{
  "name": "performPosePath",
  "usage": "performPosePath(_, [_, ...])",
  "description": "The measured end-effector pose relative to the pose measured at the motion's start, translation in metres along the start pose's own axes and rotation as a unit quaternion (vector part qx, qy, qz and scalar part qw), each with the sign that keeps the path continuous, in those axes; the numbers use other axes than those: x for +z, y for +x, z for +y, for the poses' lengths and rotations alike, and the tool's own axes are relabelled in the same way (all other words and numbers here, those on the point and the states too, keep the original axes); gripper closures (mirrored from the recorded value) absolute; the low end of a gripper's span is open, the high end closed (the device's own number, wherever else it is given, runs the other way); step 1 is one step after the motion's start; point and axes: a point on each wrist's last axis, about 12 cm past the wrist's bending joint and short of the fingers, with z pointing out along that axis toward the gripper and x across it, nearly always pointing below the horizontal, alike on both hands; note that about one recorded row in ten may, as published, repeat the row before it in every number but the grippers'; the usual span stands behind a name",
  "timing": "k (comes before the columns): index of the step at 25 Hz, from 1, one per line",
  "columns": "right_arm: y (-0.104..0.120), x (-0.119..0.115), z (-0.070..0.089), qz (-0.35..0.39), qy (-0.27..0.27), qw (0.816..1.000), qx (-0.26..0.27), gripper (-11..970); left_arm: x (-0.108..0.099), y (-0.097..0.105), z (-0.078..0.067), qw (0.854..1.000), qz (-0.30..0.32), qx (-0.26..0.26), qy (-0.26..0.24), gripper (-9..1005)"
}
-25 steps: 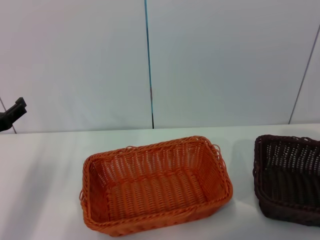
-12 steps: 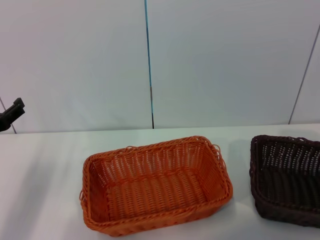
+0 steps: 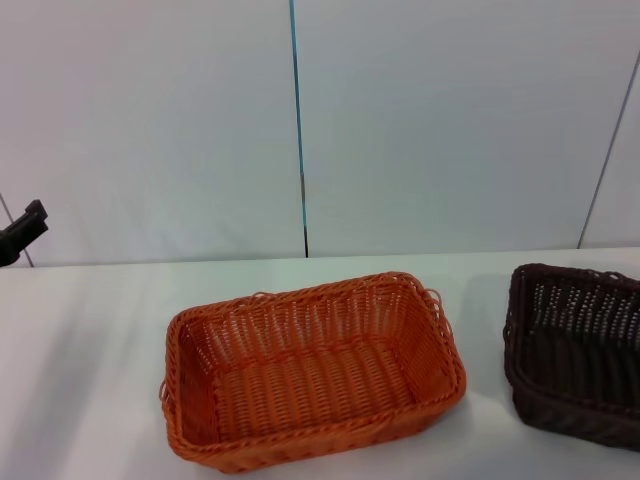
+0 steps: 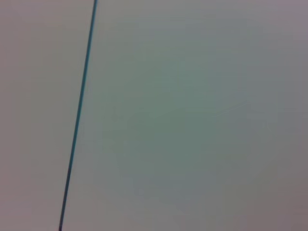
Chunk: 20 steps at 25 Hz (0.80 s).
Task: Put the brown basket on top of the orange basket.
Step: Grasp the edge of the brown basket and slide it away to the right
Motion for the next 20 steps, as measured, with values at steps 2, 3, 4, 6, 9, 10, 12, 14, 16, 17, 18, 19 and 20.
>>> performPosePath(2, [0.000, -0.001, 0.002, -0.006, -0.002, 1.000, 0.006, 661, 0.000, 0.000, 0.000, 1.000, 0.000, 0.000, 0.000, 61])
performPosePath(3, [0.000, -0.002, 0.003, -0.010, -0.002, 1.000, 0.009, 662, 0.000, 0.000, 0.000, 1.000, 0.001, 0.000, 0.000, 61])
performPosePath(4, [0.000, -0.003, 0.004, -0.014, -0.003, 1.000, 0.013, 663, 0.000, 0.001, 0.000, 1.000, 0.001, -0.001, 0.000, 61])
performPosePath(6, [0.000, -0.008, 0.006, -0.023, -0.003, 1.000, 0.020, 665, 0.000, 0.001, 0.000, 1.000, 0.002, -0.004, 0.001, 61])
performPosePath(9, [0.001, -0.018, 0.012, -0.029, -0.005, 0.999, 0.030, 667, 0.000, 0.003, -0.001, 1.000, 0.004, -0.009, 0.001, 61])
performPosePath(10, [0.001, -0.021, 0.014, -0.029, -0.005, 0.999, 0.032, 668, 0.000, 0.003, -0.001, 1.000, 0.005, -0.009, 0.001, 61])
performPosePath(12, [0.002, -0.029, 0.019, -0.032, -0.007, 0.999, 0.038, 689, 0.000, 0.004, -0.001, 1.000, 0.006, -0.010, 0.001, 61])
performPosePath(14, [0.001, -0.035, 0.025, -0.036, -0.010, 0.998, 0.044, 707, -0.001, 0.005, -0.001, 1.000, 0.007, -0.010, 0.000, 61])
performPosePath(16, [0.001, -0.041, 0.033, -0.043, -0.018, 0.998, 0.049, 723, -0.002, 0.006, 0.000, 1.000, 0.008, -0.011, 0.000, 61])
performPosePath(17, [0.001, -0.044, 0.037, -0.047, -0.022, 0.997, 0.051, 731, -0.002, 0.007, 0.000, 1.000, 0.009, -0.011, 0.000, 61])
performPosePath(18, [0.002, -0.046, 0.041, -0.051, -0.027, 0.997, 0.051, 739, -0.003, 0.007, 0.000, 1.000, 0.009, -0.011, -0.001, 61])
performPosePath(19, [0.003, -0.049, 0.044, -0.056, -0.033, 0.997, 0.051, 747, -0.003, 0.007, 0.000, 1.000, 0.009, -0.012, 0.000, 61])
performPosePath(20, [0.004, -0.052, 0.048, -0.058, -0.038, 0.996, 0.050, 755, -0.003, 0.007, 0.000, 1.000, 0.009, -0.012, 0.000, 61])
